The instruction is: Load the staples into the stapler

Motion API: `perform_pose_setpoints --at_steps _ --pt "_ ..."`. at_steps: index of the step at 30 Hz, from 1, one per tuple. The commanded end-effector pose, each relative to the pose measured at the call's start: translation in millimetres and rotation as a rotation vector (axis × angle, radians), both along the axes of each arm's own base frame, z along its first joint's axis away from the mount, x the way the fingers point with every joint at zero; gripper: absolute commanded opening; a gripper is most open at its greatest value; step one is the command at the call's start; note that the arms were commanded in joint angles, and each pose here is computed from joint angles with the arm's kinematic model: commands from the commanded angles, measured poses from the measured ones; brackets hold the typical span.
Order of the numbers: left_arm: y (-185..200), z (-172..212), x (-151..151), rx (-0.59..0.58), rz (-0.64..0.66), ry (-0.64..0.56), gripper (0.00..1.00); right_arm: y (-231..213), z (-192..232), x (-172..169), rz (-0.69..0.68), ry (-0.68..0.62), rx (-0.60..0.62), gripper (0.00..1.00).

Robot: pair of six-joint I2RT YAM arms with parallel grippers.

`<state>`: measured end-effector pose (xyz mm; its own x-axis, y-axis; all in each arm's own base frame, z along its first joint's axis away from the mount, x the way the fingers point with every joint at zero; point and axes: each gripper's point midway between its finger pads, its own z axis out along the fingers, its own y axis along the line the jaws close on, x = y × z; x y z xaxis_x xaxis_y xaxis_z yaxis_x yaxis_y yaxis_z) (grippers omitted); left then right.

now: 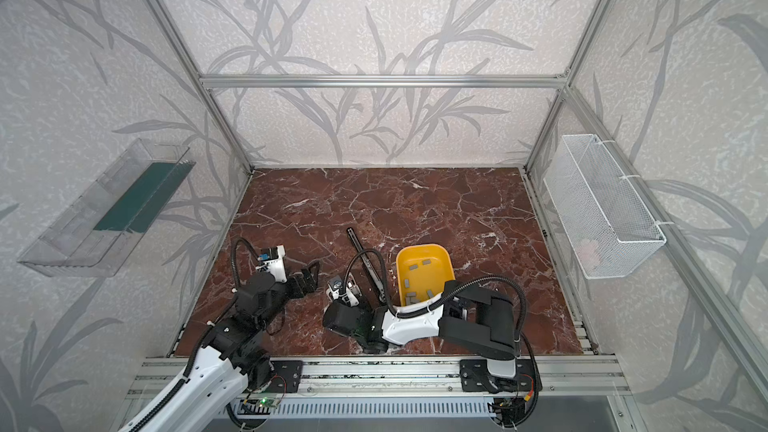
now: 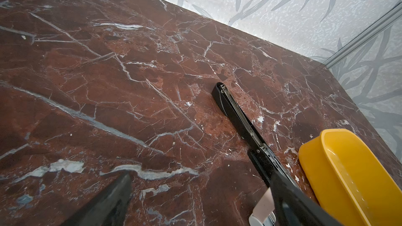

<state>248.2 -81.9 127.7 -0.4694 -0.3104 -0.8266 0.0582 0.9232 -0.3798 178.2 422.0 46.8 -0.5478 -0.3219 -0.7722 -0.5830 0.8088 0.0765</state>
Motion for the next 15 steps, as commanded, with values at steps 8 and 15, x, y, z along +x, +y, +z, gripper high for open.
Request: perform_pose_setpoints --at_steps 8,15 --pt "-1 1 1 -0.011 0.003 -0.009 0.99 -8 -13 2 -0.032 0.037 -0.032 0.15" --pt "-1 1 1 -0.012 0.003 -0.011 0.99 -18 -12 -5 -0.035 0.040 -0.031 0.14"
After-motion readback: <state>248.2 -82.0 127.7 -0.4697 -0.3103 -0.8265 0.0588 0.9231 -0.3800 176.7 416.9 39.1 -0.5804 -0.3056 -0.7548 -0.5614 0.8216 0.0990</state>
